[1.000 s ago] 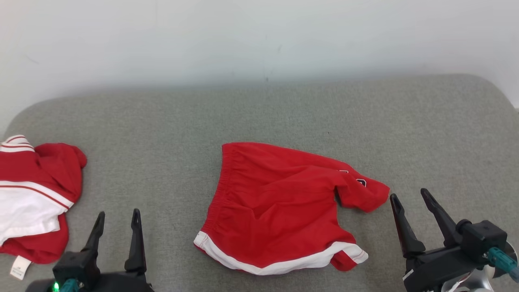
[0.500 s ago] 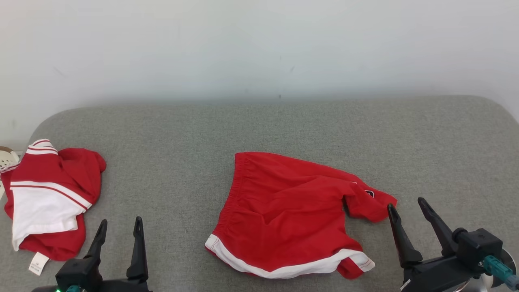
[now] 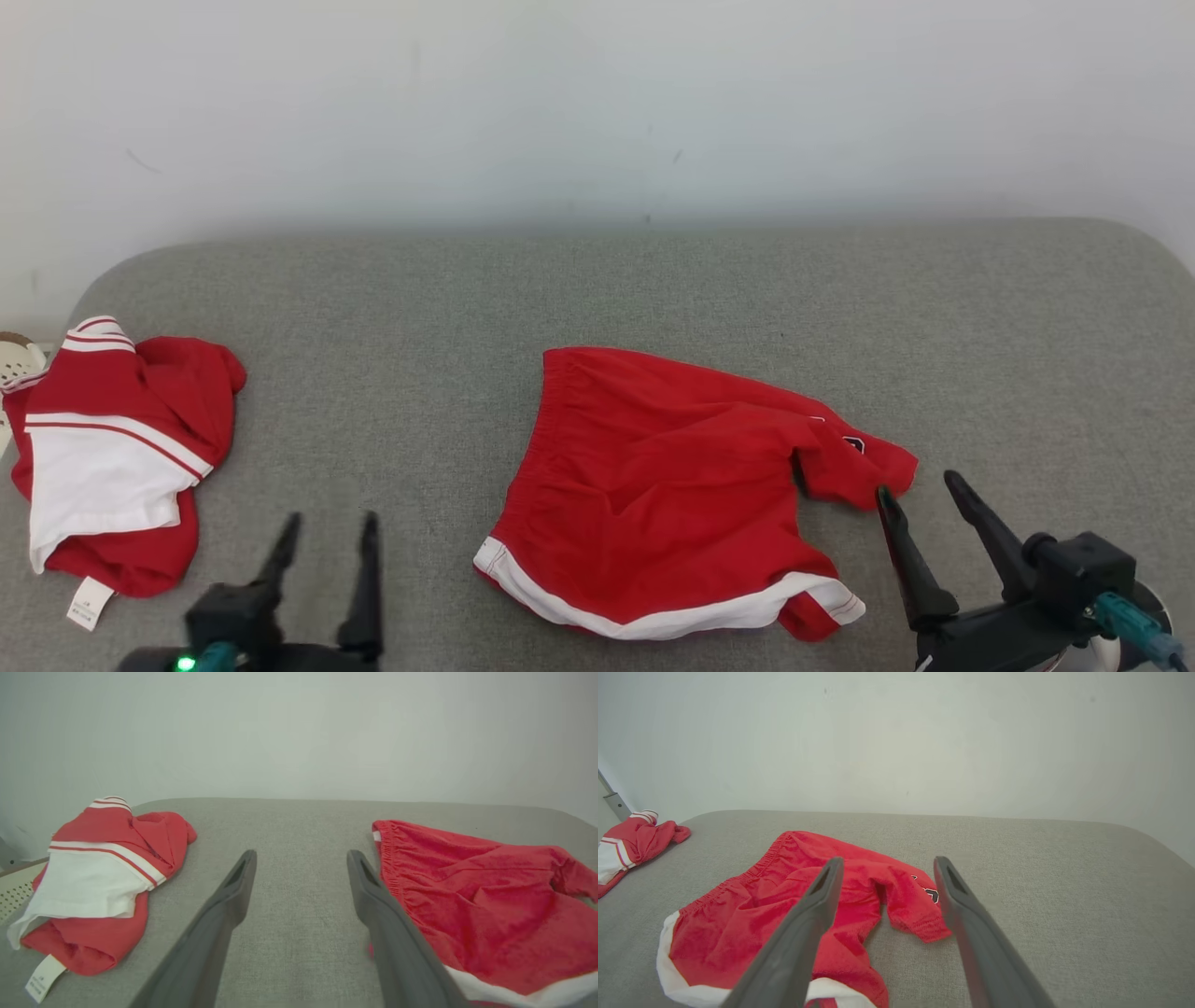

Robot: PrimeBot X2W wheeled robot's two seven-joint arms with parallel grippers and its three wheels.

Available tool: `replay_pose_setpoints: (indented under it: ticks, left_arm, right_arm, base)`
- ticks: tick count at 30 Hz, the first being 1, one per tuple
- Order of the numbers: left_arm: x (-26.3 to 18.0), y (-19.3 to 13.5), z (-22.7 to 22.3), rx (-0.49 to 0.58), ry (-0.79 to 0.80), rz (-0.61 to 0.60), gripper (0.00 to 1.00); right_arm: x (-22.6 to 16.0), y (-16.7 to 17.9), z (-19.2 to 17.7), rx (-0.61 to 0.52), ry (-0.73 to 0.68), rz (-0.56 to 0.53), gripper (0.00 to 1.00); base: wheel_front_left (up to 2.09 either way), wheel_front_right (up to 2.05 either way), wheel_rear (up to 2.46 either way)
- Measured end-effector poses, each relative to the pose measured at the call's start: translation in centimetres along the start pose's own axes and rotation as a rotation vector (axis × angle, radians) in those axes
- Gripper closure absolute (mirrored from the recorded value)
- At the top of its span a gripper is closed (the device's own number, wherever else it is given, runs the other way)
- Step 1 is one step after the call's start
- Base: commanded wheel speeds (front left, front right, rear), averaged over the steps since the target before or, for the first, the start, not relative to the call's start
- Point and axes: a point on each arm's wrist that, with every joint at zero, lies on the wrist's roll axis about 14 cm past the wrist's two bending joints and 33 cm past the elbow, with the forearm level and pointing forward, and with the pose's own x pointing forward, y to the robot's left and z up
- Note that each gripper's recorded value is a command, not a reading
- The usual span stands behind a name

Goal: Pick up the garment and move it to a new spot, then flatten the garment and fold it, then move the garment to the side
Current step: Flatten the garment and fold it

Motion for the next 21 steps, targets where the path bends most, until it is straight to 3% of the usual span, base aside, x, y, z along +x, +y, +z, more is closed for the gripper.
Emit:
replay_pose_setpoints:
  ticks: [9,21]
  left_arm:
    - [-0.3,-7.5,-5.8,-0.098,0.317,-0.284,0.0]
    - [1.4,-9.0,-9.1,-0.099,0.488,-0.365,0.0]
  right_arm:
    - [-2.4,0.6,-6.8,0.066,0.253,0.005,0.0]
    - [-2.9,0.2,-10.9,0.136,0.388,-0.022,0.0]
  base:
    - [0.0,0.0,0.0]
    - [0.0,0.0,0.0]
